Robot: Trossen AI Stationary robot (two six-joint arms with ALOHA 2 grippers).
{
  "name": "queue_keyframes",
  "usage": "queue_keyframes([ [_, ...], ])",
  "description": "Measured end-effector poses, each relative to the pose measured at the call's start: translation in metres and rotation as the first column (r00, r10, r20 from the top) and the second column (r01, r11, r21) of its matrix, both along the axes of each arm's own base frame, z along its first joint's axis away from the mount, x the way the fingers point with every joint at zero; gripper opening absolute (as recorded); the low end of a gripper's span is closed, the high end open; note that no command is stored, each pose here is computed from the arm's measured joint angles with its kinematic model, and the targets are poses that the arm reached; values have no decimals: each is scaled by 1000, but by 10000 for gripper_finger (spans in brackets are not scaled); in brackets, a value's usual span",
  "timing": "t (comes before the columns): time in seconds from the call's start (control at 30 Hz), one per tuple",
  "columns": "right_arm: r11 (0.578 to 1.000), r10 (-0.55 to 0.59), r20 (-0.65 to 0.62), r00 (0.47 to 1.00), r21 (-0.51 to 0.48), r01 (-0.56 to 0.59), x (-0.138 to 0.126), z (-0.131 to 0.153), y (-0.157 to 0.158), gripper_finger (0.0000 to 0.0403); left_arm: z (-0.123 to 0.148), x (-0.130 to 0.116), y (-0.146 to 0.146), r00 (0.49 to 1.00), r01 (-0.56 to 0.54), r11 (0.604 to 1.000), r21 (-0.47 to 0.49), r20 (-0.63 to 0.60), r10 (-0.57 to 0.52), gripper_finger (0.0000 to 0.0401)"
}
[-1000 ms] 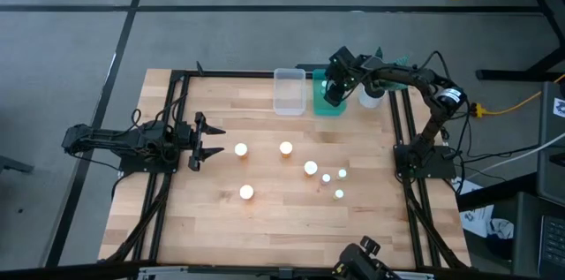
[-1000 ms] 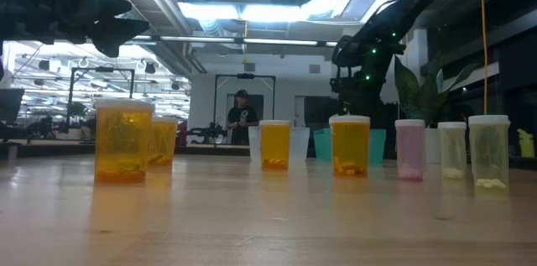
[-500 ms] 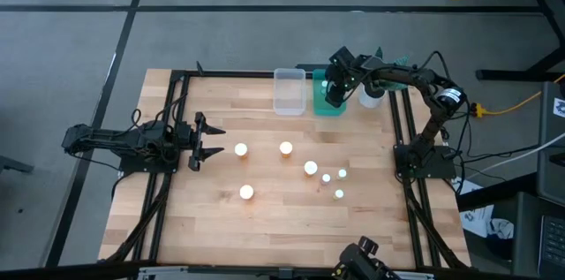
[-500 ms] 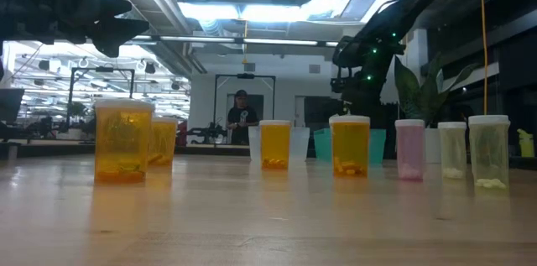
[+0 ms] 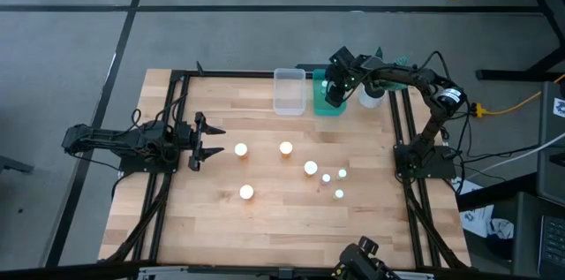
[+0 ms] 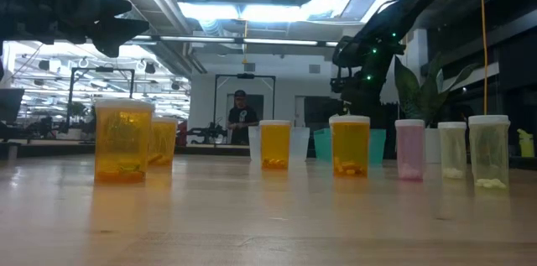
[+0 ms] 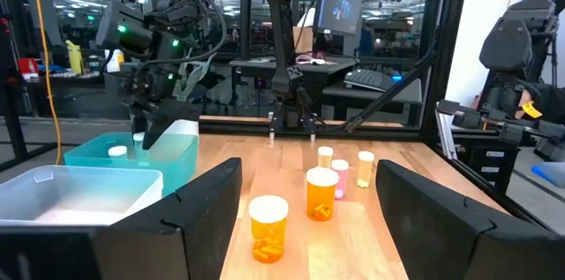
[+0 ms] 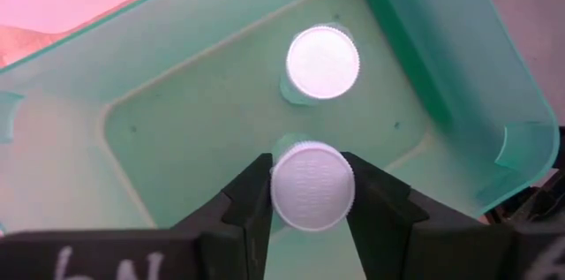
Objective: Pick and place medicine bottles into bin by pill shape (circle, oval)
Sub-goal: Put the small blue pill bottle into the blue bin
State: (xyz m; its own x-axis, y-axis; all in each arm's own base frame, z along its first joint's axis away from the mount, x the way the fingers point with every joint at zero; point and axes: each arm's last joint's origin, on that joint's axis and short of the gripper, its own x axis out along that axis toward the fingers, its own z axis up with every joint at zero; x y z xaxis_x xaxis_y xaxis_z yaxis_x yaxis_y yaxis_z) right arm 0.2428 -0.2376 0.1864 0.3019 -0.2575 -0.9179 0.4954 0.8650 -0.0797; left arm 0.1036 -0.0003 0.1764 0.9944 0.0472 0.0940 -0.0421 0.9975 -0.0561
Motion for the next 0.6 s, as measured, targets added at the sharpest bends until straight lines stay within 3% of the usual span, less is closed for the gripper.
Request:
queue_keyframes([
  [0.6,1000,3,3,1000,-5,-3,0,0,0,134,0,0,0,1000,0,1000,0,0,0,254],
])
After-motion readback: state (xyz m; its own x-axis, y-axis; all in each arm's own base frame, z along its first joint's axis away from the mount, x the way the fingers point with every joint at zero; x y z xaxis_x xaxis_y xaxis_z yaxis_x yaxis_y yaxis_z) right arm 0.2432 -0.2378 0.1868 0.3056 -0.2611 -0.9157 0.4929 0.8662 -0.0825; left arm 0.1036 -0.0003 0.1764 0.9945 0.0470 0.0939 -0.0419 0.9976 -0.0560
